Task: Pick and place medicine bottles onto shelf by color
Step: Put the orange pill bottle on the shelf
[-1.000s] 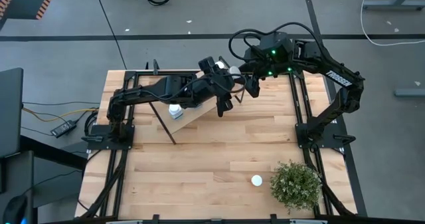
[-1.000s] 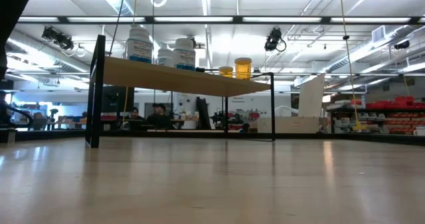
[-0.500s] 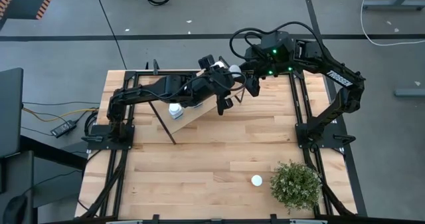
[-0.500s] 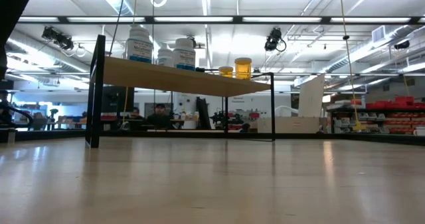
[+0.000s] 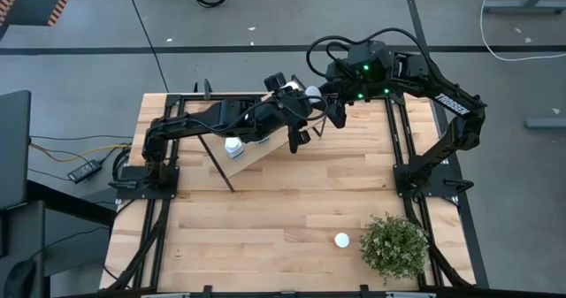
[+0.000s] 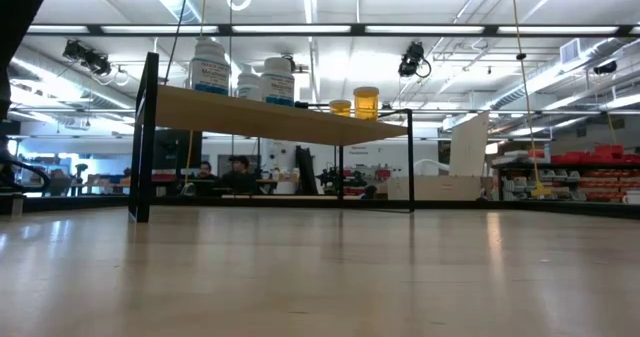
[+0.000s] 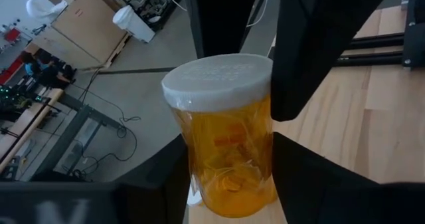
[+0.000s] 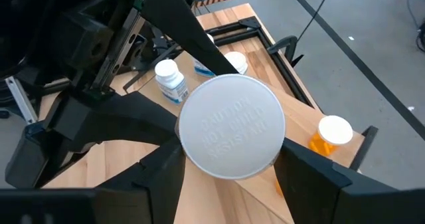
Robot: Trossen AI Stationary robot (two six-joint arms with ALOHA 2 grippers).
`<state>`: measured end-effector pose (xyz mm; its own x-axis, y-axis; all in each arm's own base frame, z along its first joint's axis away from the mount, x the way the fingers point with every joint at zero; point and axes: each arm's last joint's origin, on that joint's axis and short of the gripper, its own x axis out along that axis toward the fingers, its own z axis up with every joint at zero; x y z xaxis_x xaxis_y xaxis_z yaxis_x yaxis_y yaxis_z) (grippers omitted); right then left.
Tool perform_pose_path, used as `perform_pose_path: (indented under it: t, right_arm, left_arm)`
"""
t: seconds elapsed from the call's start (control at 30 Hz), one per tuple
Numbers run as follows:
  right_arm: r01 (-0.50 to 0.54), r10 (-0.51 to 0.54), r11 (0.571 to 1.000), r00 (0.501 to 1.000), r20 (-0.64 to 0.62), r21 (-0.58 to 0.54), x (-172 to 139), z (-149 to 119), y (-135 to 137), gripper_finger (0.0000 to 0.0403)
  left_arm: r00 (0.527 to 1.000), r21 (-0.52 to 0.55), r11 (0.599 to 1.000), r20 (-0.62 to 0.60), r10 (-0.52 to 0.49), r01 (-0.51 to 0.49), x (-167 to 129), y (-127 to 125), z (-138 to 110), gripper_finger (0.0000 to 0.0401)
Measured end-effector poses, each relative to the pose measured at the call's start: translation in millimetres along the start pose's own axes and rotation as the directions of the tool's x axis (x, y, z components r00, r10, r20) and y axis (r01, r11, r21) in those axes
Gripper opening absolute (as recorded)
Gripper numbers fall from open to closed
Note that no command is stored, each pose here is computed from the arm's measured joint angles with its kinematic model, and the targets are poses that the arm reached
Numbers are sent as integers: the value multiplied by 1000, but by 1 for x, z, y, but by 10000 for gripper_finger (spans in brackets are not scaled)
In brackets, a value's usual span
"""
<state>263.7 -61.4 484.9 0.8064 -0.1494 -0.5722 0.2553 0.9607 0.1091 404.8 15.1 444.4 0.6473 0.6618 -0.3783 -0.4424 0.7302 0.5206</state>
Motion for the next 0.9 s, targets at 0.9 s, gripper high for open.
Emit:
perform_pose_path:
  t: [0.9]
  right_arm:
    - [-56, 56, 998, 998, 33, -2, 0, 4, 2, 243]
  left_arm:
    - [999, -46, 998, 35, 33, -31, 3, 6, 4, 203]
